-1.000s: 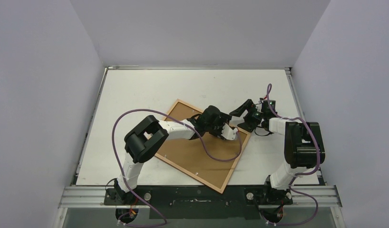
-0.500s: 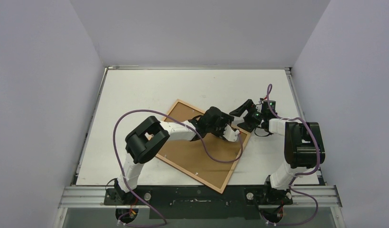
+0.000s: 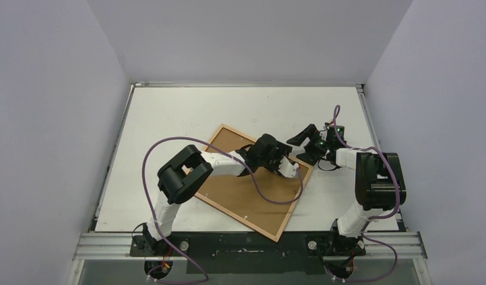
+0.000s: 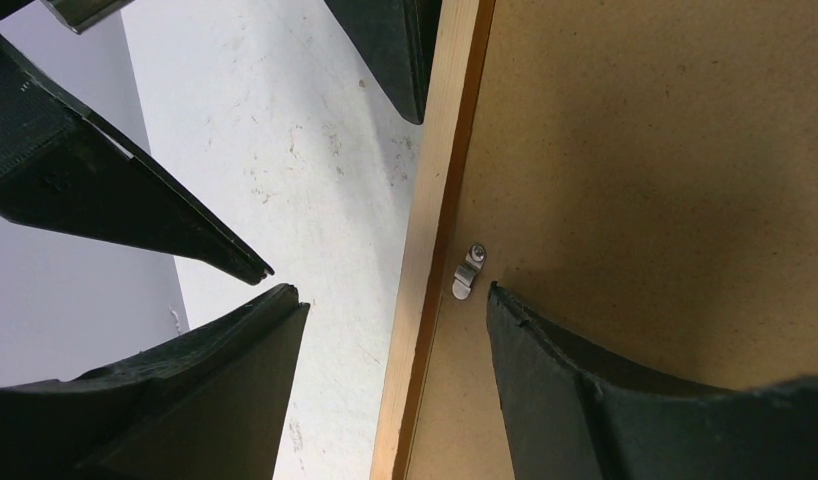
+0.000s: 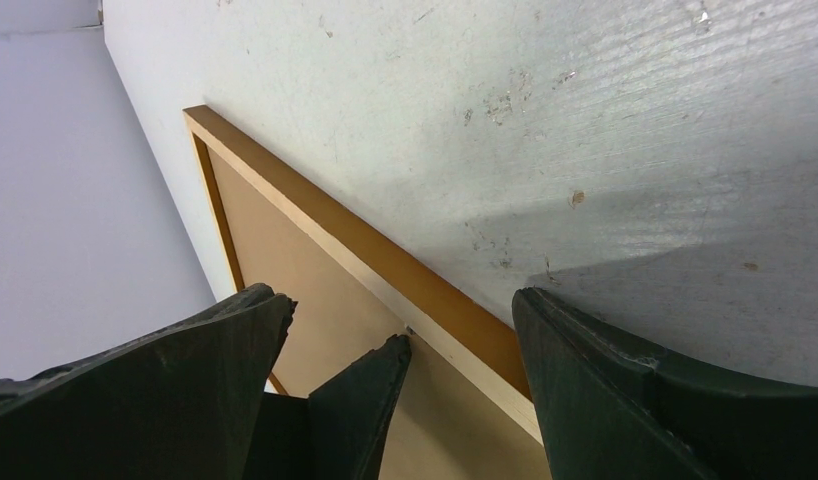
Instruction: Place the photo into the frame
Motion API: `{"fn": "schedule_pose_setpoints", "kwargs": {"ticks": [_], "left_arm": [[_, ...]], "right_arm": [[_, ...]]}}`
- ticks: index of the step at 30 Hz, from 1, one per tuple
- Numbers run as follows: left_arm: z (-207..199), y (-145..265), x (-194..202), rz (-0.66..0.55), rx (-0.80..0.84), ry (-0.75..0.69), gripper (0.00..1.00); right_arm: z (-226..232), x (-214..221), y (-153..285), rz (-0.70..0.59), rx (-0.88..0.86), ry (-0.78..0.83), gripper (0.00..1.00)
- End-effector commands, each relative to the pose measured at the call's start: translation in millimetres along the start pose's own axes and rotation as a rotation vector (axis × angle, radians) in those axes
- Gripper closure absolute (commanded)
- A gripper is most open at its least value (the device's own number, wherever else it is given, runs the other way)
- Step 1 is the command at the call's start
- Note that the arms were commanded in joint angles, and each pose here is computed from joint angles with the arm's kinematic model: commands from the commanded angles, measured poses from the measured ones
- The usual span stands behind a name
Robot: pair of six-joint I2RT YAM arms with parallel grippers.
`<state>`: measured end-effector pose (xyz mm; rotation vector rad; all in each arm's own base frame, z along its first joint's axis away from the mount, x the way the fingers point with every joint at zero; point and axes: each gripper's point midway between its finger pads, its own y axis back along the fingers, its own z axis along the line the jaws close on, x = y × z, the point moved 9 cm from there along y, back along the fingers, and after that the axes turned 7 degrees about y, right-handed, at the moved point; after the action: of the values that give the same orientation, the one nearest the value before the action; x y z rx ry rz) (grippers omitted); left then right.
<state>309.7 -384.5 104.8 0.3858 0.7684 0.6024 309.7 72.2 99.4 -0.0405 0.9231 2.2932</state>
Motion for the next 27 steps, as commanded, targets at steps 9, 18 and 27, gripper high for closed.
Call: {"fn": "schedule_pose_setpoints", "kwargs": {"ticks": [9,18,27], "left_arm": [[5,-10,7,0.016,-0.033,0.001,0.34],[7,-15,8,0.019,-0.041,-0.019,0.35],[10,-13,8,-0.009,-0.086,-0.025,0.35]], "right_arm": [[-23,31,-3,0.093,0.122,-0.047,0.1],[-23,43,-5,0.124,0.122,-0.036,0.1],[-19,49,-11,0.142,0.117,-0.024,0.1]]}}
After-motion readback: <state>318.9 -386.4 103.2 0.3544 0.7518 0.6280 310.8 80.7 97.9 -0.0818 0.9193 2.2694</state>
